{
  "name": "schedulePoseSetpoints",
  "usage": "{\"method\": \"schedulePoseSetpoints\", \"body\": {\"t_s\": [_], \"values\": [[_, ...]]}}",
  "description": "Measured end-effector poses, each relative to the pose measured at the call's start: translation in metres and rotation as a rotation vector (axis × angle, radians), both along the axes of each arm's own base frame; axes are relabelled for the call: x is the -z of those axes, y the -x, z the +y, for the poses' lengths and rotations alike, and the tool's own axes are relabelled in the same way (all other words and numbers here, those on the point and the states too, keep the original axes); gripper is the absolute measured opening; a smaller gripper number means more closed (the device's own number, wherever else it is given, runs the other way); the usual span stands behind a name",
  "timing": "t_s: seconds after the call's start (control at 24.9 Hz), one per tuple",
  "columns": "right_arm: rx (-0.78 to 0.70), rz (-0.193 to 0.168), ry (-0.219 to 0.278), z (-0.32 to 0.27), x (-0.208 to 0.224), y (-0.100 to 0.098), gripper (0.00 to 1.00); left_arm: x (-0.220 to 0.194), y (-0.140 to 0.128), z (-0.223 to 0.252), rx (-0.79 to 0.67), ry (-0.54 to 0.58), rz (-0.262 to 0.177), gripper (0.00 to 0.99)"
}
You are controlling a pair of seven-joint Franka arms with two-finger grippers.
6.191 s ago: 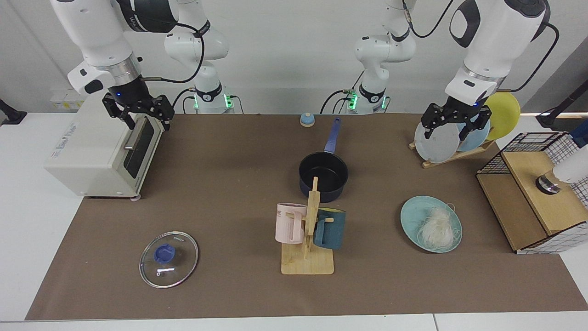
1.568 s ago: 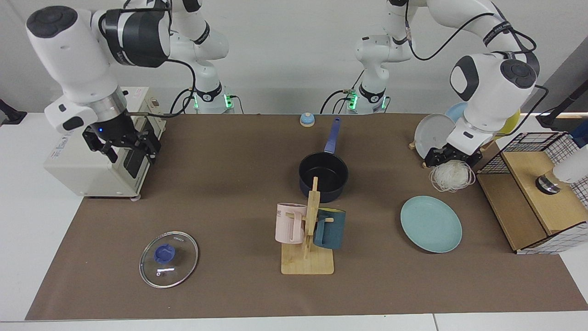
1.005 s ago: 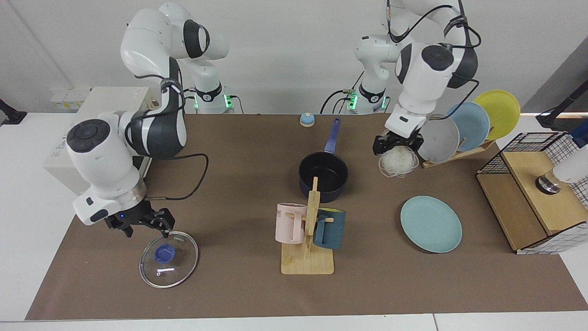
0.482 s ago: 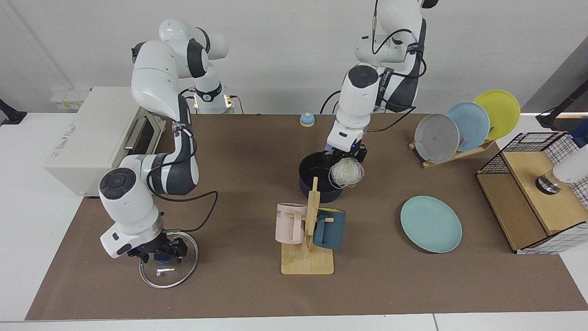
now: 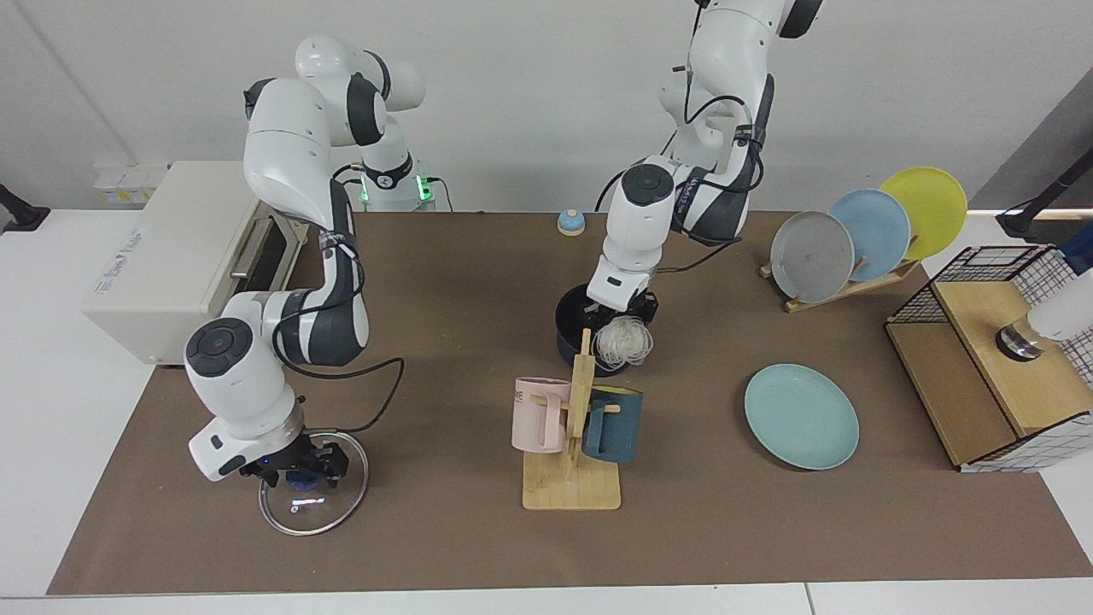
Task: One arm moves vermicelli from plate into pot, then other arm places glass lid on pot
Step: 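Lower the vermicelli into the pot and open the left gripper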
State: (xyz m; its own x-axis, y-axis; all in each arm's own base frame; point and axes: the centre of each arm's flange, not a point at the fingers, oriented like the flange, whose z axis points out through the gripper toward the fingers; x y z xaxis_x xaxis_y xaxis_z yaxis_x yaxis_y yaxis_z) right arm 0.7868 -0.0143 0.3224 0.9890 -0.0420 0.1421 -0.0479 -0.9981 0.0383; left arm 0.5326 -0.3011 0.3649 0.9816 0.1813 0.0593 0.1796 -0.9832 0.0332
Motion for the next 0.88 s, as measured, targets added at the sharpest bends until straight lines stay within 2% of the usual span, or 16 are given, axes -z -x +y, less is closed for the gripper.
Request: {"method": "schedulePoseSetpoints", "body": {"t_s": [0.56, 0.64, 0.88], "values": [[-0.005, 0.004, -0.003, 0.004, 0.001, 0.001, 1.00, 0.020, 0.010, -0.003, 0.014, -0.011, 0.026, 0.286], [-0.007, 0.006, -0.003, 0.006, 0.002, 0.002, 1.00, 0.021, 0.011, -0.003, 0.017, -0.012, 0.028, 0.388], [-0.008, 0.013, -0.004, 0.007, 0.004, 0.003, 0.99, 0.013, 0.009, -0.002, 0.016, -0.019, 0.026, 0.793]]}}
